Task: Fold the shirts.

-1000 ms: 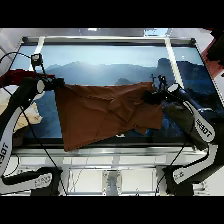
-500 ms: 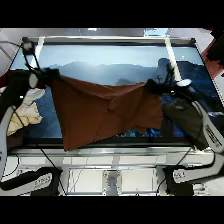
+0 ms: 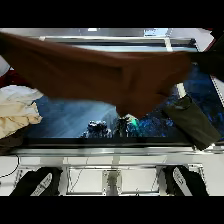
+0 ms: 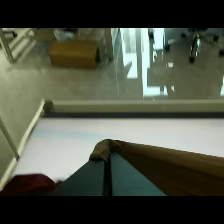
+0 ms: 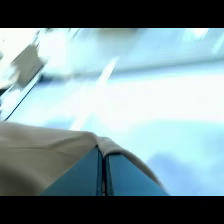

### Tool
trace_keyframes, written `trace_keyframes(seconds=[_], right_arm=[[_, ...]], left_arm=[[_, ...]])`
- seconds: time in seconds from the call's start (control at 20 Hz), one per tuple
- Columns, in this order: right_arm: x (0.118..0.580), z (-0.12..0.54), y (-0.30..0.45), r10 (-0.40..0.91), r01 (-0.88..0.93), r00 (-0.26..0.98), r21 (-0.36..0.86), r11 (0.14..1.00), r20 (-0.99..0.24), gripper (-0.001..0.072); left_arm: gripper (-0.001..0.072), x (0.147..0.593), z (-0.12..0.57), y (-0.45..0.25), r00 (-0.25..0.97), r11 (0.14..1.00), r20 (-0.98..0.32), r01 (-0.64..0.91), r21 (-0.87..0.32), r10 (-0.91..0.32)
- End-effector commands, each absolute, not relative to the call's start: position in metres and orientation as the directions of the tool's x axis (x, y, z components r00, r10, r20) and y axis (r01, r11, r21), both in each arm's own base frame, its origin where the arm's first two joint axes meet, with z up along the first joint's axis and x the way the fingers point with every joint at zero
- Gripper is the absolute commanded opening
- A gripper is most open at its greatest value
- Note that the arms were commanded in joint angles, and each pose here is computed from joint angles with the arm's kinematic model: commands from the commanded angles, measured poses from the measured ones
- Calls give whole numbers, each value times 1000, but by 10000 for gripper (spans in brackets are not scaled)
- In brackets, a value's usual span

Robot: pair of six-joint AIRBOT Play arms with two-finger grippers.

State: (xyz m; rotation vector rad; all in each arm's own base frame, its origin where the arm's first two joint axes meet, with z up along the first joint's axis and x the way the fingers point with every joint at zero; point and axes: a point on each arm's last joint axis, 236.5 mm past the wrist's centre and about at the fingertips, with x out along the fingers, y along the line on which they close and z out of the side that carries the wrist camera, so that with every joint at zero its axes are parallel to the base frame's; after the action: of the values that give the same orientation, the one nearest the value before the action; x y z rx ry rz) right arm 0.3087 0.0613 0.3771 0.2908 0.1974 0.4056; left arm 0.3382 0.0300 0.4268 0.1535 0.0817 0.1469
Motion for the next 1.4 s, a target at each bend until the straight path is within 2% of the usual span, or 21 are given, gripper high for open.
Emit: trace_keyframes(seconds=[0.0, 0.05, 0.15, 0.3, 0.4, 0.5, 0.65, 0.8, 0.95, 1.05, 1.1, 1.15, 1.2, 1.35], right_arm=[[210, 453, 59, 201, -200, 980, 82, 976, -8, 24], [194, 471, 65, 189, -190, 982, 36, 981, 24, 24], [184, 497, 72, 202, -204, 977, 18, 979, 73, 24], [208, 509, 86, 333, -338, 941, 84, 937, 66, 24], [245, 495, 76, 382, -378, 924, 166, 911, 9, 25], [292, 462, 58, 421, -389, 902, 243, 889, -97, 26], [371, 379, 32, 481, -365, 827, 372, 853, -291, 25], [449, 252, 28, 512, -277, 703, 473, 836, -493, 26], [514, 118, 40, 502, -167, 603, 517, 840, -620, 26], [557, 58, 48, 470, -95, 622, 535, 839, -626, 30], [577, 41, 51, 450, -63, 657, 551, 832, -604, 65], [592, 35, 53, 430, -36, 697, 572, 820, -573, 224], [606, 38, 51, 402, -16, 741, 585, 811, -537, 361], [617, 69, 40, 374, -25, 796, 591, 806, -476, 361]], left_arm=[[7, 254, 502, 38, 978, 962, 125, -190, 197, 168], [7, 242, 513, 39, 975, 959, 143, -196, 205, 168], [7, 230, 525, 40, 974, 951, 153, -202, 232, 170], [7, 237, 521, 40, 976, 941, 135, -203, 269, 172], [7, 275, 487, 40, 984, 941, -5, -171, 293, 180], [7, 333, 424, 36, 958, 945, -226, -103, 311, 178], [8, 421, 319, 30, 850, 946, -495, -8, 325, 178], [8, 498, 194, 20, 706, 946, -689, 86, 313, 164], [9, 561, 74, 15, 618, 951, -769, 110, 288, 162], [21, 586, 22, 9, 608, 971, -781, 66, 228, 142], [196, 594, 11, 7, 615, 979, -777, 36, 201, 137], [534, 600, 12, 6, 637, 983, -759, 16, 185, 133], [695, 607, 26, 7, 670, 983, -730, 4, 186, 135], [692, 621, 117, 22, 780, 969, -599, -41, 244, 184]])
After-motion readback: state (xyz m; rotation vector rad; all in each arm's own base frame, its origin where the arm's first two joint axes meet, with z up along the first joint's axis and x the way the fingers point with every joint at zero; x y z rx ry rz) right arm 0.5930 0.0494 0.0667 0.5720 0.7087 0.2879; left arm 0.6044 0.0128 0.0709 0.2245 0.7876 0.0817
